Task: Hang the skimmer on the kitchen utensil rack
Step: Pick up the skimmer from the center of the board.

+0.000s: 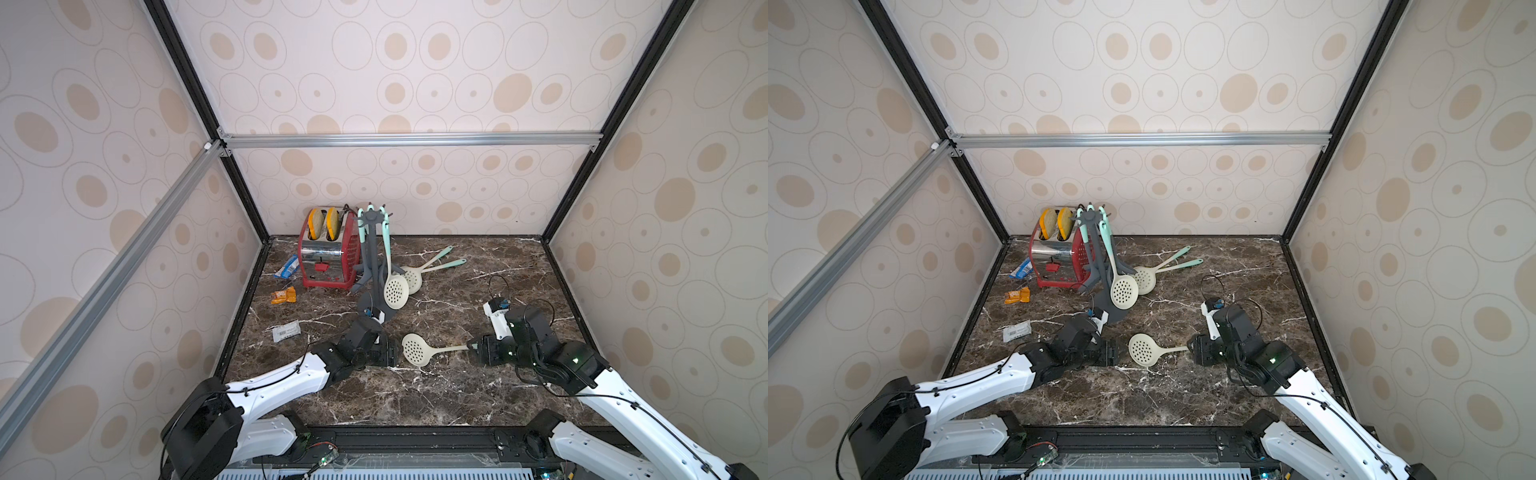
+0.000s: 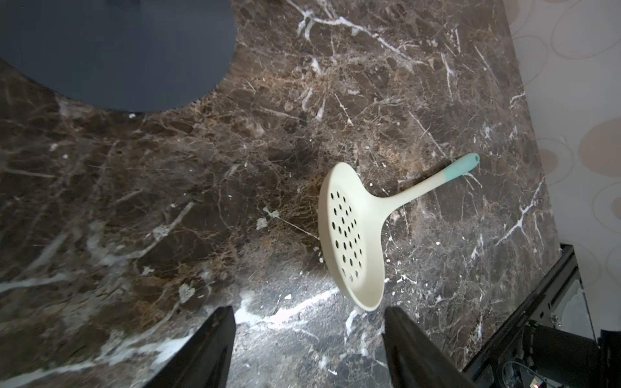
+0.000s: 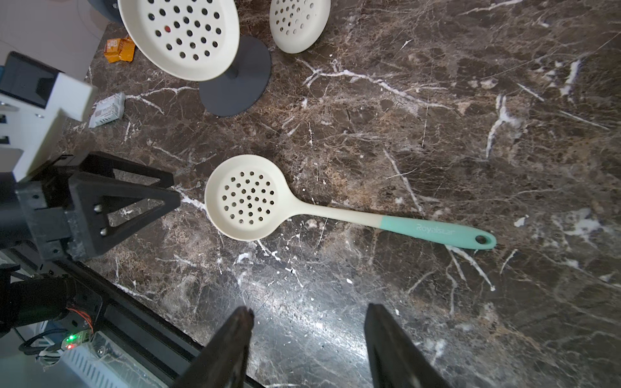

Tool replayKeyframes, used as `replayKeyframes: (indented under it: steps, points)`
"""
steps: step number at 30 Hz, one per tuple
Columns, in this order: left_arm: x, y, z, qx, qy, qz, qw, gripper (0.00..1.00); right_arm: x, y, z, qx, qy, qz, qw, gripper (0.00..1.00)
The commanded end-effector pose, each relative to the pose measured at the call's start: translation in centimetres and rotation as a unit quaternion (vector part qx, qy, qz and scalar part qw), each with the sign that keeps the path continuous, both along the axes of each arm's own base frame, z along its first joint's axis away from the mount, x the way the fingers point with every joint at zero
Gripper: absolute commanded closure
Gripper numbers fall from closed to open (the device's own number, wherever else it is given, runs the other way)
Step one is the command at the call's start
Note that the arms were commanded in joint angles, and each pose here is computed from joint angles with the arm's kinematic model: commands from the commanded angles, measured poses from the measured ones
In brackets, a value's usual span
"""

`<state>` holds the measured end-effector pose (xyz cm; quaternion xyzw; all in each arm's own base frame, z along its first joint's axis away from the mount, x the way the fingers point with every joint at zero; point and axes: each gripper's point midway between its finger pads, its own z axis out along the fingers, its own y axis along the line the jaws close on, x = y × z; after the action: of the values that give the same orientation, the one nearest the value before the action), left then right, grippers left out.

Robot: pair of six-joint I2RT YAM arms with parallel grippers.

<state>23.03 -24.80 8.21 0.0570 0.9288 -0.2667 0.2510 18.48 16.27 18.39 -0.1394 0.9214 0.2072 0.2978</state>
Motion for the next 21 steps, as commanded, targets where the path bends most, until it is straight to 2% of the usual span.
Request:
replayKeyframes:
  steps: [1,12,17,21]
  points:
    - [1.4,-2.6,1.6,-0.032,-0.013,-0.010,0.999,0.33,-0.3,-0.7,0.4,-0.003,-0.001,-0.010,1.000,0.42]
    - [2.0,-5.4,-1.7,-0.032,0.033,-0.032,0.998,0.59,-0.9,-2.8,1.0,-0.026,-0.013,-0.034,0.999,0.42]
    - [1.7,-5.9,-2.2,-0.037,0.047,-0.037,0.997,0.80,-1.0,-3.8,1.2,-0.039,-0.020,-0.050,0.998,0.42]
    - [1.4,-5.0,-1.3,-0.037,0.041,-0.028,0.998,0.98,-0.9,-5.9,1.4,-0.064,-0.033,-0.093,0.993,0.40]
